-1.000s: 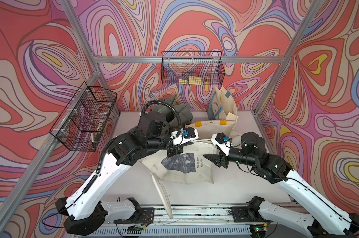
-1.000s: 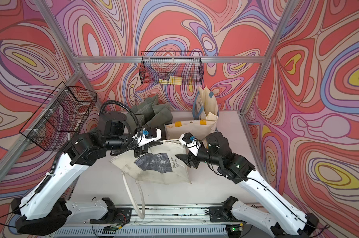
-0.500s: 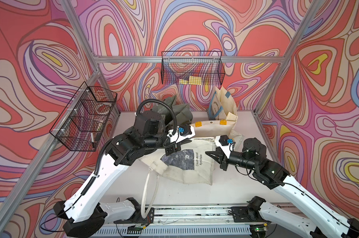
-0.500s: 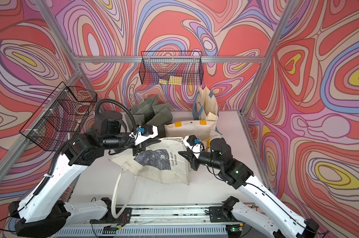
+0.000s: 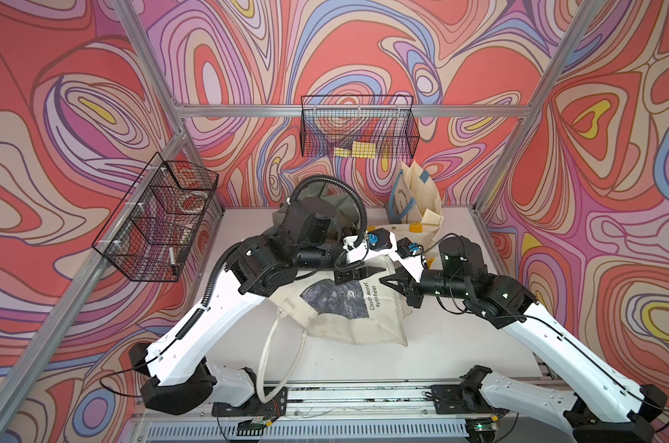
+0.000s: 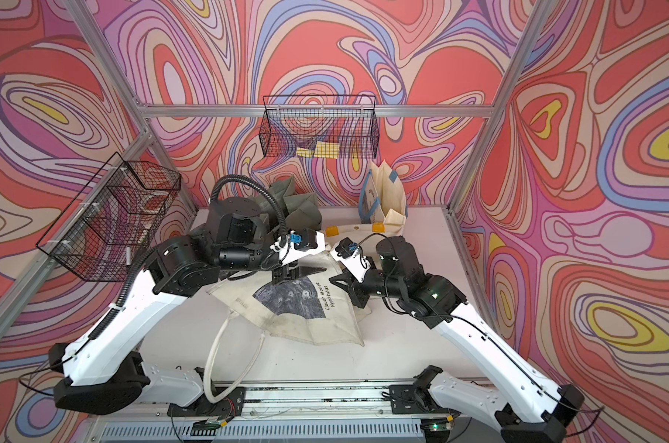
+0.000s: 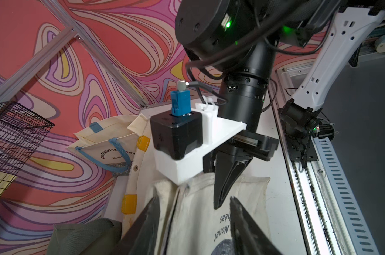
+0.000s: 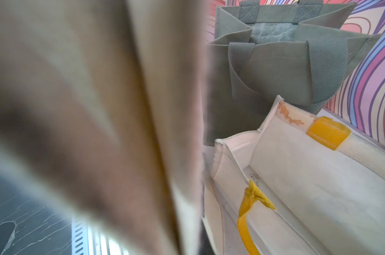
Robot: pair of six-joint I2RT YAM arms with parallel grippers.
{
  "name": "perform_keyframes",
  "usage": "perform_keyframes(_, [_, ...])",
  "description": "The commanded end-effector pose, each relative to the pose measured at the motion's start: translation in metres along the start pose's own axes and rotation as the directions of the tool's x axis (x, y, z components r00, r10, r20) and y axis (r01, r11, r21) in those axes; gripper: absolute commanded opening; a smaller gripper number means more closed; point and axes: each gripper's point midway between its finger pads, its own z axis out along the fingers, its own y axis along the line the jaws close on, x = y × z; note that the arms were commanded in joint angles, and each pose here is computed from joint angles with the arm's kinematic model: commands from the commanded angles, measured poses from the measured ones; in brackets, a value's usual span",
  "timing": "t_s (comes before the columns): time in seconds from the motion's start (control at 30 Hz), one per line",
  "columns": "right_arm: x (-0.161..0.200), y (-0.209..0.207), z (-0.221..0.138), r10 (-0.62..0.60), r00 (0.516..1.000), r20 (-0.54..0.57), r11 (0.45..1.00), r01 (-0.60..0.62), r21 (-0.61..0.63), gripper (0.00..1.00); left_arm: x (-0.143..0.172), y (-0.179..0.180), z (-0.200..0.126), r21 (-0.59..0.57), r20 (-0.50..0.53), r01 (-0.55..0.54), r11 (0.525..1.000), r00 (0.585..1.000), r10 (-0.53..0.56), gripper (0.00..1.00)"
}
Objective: Put away the canvas bag
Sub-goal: Press the canvas bag at the center of the board.
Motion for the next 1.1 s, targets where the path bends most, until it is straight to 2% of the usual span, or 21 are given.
perform_keyframes(0.0, [-0.024,0.007,-0.016,-0.032,0.997,0.067,0.999,0.032,-0.009,0.00,0.014,0.009,0.004,-0.048,-0.074,0.006,0.999,0.997,-0.010,0.53])
perform_keyframes(0.17, [-0.026,0.010,-0.020,-0.055,0.995,0.078,0.998,0.056,-0.017,0.00,0.016,0.020,0.009,-0.094,-0.090,0.010,0.996,0.996,-0.018,0.49])
perform_keyframes(0.27, [-0.022,0.010,-0.019,-0.060,0.995,0.074,0.998,0.061,-0.017,0.00,0.014,0.028,0.006,-0.143,-0.084,0.008,0.990,0.996,-0.020,0.56])
perform_keyframes(0.43, [-0.018,0.010,-0.020,-0.083,0.993,0.085,0.996,0.084,-0.009,0.00,0.001,0.034,-0.007,-0.201,-0.016,0.000,0.980,1.000,-0.003,0.61])
perform_keyframes(0.7, [-0.015,0.013,-0.022,-0.234,0.969,0.075,0.972,0.235,-0.007,0.00,0.003,0.026,0.001,-0.145,-0.023,-0.025,0.989,0.999,0.022,0.77])
perform_keyframes(0.83, [-0.013,0.011,-0.019,-0.263,0.964,0.041,0.965,0.263,-0.015,0.00,0.001,0.020,0.006,-0.104,-0.010,-0.013,0.995,1.000,0.012,0.79])
perform_keyframes(0.9, [-0.016,0.010,-0.018,-0.271,0.961,0.047,0.962,0.272,-0.013,0.00,0.001,0.015,0.008,-0.065,-0.007,-0.007,0.998,1.000,0.007,0.76])
perform_keyframes(0.93, [-0.018,0.010,-0.018,-0.277,0.959,0.056,0.961,0.278,-0.009,0.00,0.001,0.012,0.010,-0.045,-0.008,-0.003,0.999,1.000,0.002,0.71])
perform_keyframes(1.07, [-0.029,0.011,-0.022,-0.292,0.951,0.103,0.956,0.292,0.009,0.00,0.003,0.008,0.015,-0.008,-0.029,-0.001,1.000,1.000,0.000,0.39])
